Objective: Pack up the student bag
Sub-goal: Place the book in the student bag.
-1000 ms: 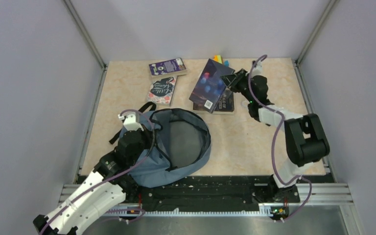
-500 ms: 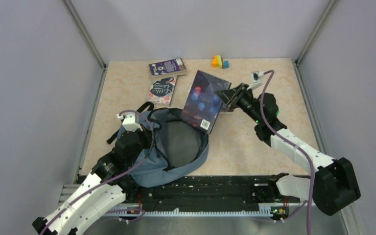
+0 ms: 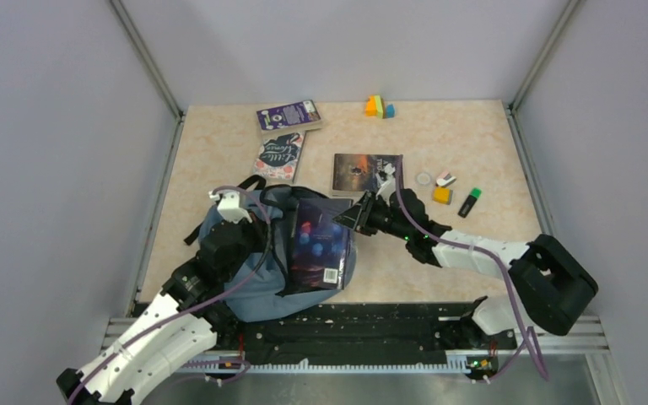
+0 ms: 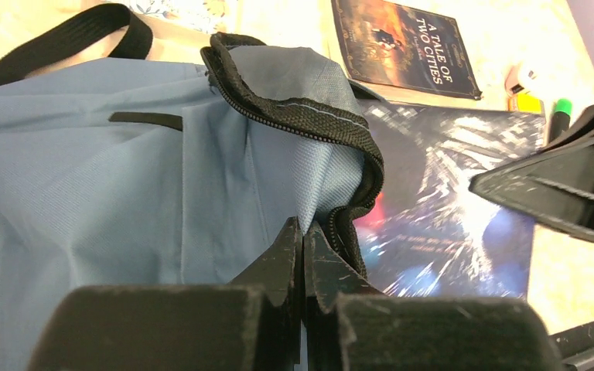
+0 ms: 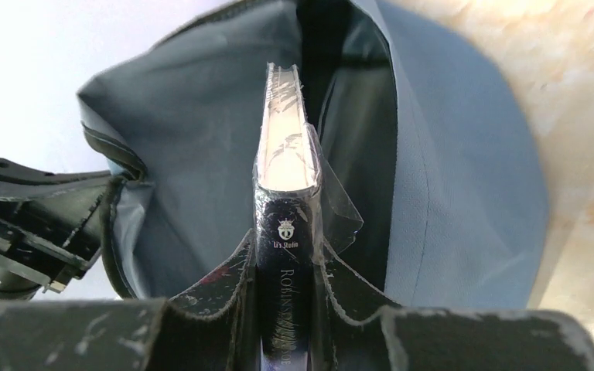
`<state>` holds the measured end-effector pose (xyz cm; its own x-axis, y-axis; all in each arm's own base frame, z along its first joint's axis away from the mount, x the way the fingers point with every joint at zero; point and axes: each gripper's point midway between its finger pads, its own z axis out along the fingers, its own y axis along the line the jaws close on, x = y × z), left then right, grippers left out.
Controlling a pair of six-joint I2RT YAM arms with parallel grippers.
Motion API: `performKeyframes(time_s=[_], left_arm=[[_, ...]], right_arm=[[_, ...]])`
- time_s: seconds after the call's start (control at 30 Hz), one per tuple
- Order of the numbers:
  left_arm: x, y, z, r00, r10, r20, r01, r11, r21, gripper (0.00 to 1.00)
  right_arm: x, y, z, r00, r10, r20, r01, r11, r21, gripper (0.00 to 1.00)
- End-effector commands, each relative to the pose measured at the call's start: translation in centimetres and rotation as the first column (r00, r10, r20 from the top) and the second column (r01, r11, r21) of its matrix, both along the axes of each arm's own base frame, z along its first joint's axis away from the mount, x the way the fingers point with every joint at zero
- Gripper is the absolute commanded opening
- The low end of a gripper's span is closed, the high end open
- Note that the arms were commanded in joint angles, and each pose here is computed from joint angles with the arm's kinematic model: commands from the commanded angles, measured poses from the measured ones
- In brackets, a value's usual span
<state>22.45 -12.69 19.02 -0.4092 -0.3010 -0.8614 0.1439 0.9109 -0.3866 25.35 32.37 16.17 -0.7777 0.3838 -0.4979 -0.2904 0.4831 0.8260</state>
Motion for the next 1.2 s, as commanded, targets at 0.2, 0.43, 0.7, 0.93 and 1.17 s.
performKeyframes(time_s=[0.2, 0.43, 0.7, 0.93, 1.17], left_arm=[[1.2, -1.6, 6.9, 0.977, -0.065, 0.206, 0.079, 0.995, -0.063, 0.00], [1.1, -2.2, 6.8, 0.973, -0.101, 0.206, 0.113, 0.993, -0.045, 0.00], [1.3, -2.6, 7.3, 0.967, -0.109, 0.228, 0.127, 0.990, -0.066, 0.00], [1.6, -3.5, 8.9, 0.955, -0.126, 0.268, 0.157, 0.983, -0.099, 0.00], [1.9, -4.1, 8.9, 0.955, -0.142, 0.262, 0.171, 0.981, -0.091, 0.00]], right_arm=[[-0.2, 4.5, 6.0, 0.996, 0.053, -0.067, -0.034, 0.965, 0.262, 0.00], [1.0, 5.5, 8.7, 0.998, 0.043, -0.052, -0.026, 0.954, 0.300, 0.00], [1.2, 7.5, 7.5, 0.993, 0.077, -0.091, -0.045, 0.948, 0.314, 0.00], [1.1, 8.4, 3.2, 0.993, 0.033, -0.110, -0.012, 0.982, 0.188, 0.00], [0.9, 9.7, 3.2, 0.989, 0.074, -0.131, -0.044, 0.974, 0.220, 0.00]])
